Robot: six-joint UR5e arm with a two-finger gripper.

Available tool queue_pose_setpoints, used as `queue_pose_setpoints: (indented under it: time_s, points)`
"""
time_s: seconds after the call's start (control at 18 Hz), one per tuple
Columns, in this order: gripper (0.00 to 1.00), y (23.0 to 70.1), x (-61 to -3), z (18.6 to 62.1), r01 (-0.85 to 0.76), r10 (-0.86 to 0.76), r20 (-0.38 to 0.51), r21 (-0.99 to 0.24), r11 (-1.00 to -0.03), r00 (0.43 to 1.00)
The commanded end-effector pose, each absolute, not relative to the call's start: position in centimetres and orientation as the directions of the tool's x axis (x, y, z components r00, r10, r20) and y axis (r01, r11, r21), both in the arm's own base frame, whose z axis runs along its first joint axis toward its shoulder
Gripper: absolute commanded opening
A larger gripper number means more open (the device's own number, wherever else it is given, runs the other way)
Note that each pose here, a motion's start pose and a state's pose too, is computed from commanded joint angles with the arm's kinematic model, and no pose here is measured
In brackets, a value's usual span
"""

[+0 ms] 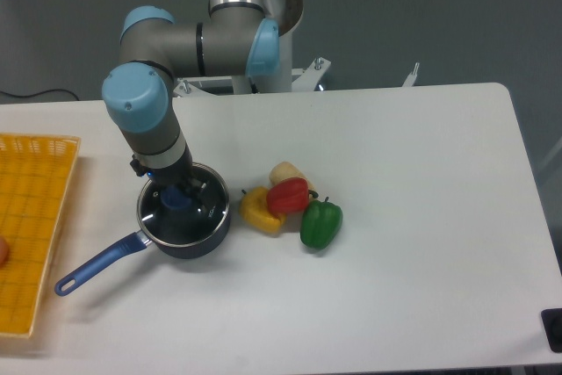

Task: Open the lid

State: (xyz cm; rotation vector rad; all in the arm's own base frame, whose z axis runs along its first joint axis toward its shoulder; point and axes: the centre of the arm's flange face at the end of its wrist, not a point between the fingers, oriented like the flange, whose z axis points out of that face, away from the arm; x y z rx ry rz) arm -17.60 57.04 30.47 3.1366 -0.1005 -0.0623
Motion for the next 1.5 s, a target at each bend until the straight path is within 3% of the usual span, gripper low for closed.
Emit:
queue_pose_setpoints:
  time_s: [0.78,0.89,1.06,1.17,1.5]
  points:
    - [1.0,57.4,-17.1,28.6,-0.072,-0.073,-0.018,0.032,-0.997,0.997]
    - [0.94,57.4,-17.1,28.6,-0.077,-0.077,-0.017,0.03,-0.997,0.997]
    - [0.71,57.4,-17.1,28.6,-0.075,-0.076,-0.017,0.033,-0.997,0.997]
    - [0.62,57.4,-17.1,28.6,-0.075,-0.076,-0.017,0.033,-0.997,0.997]
    - [0.54,57.3,-17.2,29.2,-0.075,-0.076,-0.029,0.034,-0.997,0.997]
